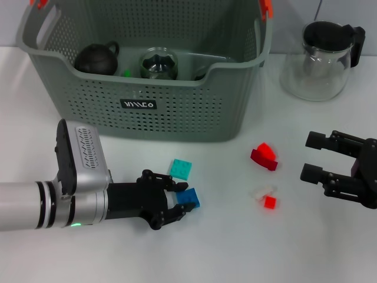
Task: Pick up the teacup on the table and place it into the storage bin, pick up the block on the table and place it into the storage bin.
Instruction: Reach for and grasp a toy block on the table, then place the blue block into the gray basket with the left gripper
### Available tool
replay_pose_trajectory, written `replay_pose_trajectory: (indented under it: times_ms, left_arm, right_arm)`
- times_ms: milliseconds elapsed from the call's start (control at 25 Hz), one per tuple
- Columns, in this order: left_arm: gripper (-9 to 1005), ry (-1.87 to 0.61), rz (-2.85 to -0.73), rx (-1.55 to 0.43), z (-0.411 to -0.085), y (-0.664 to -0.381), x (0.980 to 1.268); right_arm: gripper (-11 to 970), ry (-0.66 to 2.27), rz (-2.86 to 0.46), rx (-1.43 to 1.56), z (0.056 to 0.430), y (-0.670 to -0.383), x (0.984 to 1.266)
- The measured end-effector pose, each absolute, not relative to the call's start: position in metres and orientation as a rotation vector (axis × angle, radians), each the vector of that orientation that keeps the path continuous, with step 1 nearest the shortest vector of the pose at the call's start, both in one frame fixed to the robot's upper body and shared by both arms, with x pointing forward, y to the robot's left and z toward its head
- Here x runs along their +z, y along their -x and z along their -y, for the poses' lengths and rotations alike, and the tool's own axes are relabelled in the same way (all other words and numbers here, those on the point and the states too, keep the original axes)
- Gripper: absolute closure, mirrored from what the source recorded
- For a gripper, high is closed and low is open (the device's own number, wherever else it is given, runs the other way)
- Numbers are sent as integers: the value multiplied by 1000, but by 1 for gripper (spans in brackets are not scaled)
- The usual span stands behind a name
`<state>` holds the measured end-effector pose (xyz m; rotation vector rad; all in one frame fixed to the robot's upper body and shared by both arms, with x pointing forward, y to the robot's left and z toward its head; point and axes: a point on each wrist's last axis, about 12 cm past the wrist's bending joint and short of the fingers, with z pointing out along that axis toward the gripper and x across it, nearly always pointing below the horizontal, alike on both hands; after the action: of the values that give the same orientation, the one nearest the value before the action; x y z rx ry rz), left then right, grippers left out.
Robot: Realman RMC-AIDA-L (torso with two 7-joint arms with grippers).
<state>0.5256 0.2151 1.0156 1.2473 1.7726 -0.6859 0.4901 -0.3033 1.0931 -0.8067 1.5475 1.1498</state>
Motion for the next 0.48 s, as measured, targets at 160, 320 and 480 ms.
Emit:
replay_pose_trajectory:
  times_ms: [160,320,480]
  left_arm:
    - [605,-1245,-1776,-682,-215,-526,1015]
    - [598,-1243,-1778,-679,-216,-525,1015]
    - [592,-1239,-1783,-676,-217,-525,1014]
  right_arm:
    - [167,809,-1546,1149,303,-491,1094]
    - [168,810,-1546,1149,303,-491,1094]
    - [168,810,-1546,1150,303,-491,1094]
